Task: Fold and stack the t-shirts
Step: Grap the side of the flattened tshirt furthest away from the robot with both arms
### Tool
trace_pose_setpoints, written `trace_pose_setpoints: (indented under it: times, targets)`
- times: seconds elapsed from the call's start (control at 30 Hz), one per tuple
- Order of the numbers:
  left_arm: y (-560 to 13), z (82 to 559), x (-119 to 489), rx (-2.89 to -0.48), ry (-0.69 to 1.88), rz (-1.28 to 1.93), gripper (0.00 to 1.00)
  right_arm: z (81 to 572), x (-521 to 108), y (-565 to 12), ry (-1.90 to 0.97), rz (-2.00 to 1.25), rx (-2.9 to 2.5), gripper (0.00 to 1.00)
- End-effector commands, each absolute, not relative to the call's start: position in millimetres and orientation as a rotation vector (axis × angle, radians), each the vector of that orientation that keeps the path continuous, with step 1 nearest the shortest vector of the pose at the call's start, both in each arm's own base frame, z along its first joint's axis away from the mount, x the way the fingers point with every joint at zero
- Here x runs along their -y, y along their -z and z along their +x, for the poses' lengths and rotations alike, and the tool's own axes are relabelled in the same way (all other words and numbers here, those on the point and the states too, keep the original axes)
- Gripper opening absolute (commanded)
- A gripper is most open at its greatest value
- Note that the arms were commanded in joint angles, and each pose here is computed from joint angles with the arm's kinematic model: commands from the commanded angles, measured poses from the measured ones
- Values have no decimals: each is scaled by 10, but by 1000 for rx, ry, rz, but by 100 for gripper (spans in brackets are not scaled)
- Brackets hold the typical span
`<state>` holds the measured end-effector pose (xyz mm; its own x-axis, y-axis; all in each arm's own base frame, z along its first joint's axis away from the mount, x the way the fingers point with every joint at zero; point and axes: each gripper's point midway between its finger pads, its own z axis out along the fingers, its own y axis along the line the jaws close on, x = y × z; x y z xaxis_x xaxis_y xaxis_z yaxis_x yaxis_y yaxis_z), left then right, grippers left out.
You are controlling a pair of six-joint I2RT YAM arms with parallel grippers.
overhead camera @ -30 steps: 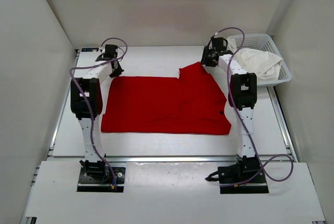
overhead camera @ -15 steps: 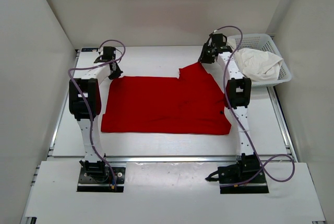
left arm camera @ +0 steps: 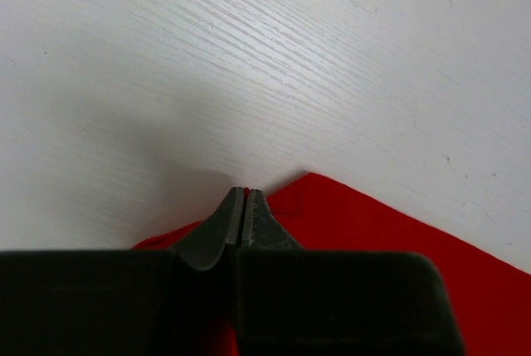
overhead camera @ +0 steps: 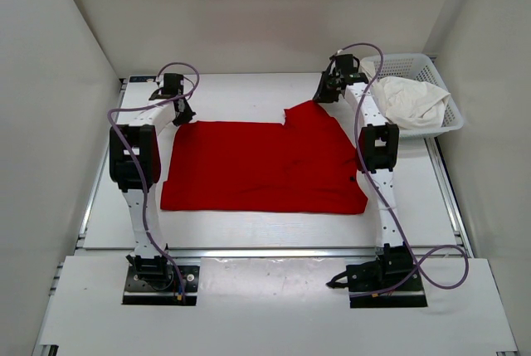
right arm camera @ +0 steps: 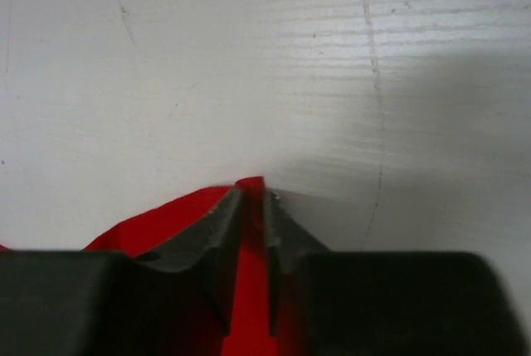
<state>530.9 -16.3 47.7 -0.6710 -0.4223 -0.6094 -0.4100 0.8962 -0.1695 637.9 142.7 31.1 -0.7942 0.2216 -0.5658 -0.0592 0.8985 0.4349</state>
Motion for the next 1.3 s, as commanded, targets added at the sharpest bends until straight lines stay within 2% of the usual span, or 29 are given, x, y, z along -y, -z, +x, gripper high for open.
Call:
trace_pose_setpoints:
  times: [0.0,0.07,0.27,0.43,0.57,0.87,1.0,1.07,1.27]
  targets:
    - [-929,5373,169,-2289,74,-588,0,6317,-1424,-291,-581,118,-2454,8]
    - [-928,5368,138,-2291,71,-593,0,6340,-1418,-340,-589,113,-2441,0]
    - [-974,5357,228,-2288,108,-584,0,6381,-1353,-985,-572,79,-2353,0]
    - [-1073,5316,249,-2269,156,-587,0,6092,-1316,-1608,-539,22,-2354,0]
    - [-1190,5218,223,-2244,194,-608,0,5807,-1328,-1809,-503,10,-2402,0]
    - [-1170,4902,178,-2243,249,-636,0,5072,-1450,-1609,-304,-44,-2573,0]
    - [-1198,4845,193,-2251,257,-631,0,4731,-1455,-1687,-416,-27,-2430,0]
    - [-1180,4814,182,-2265,245,-628,0,4524,-1363,-1475,-419,4,-2475,0]
    - [-1139,4619,-133,-2255,213,-706,0,4083,-1248,-1417,-474,72,-2431,1]
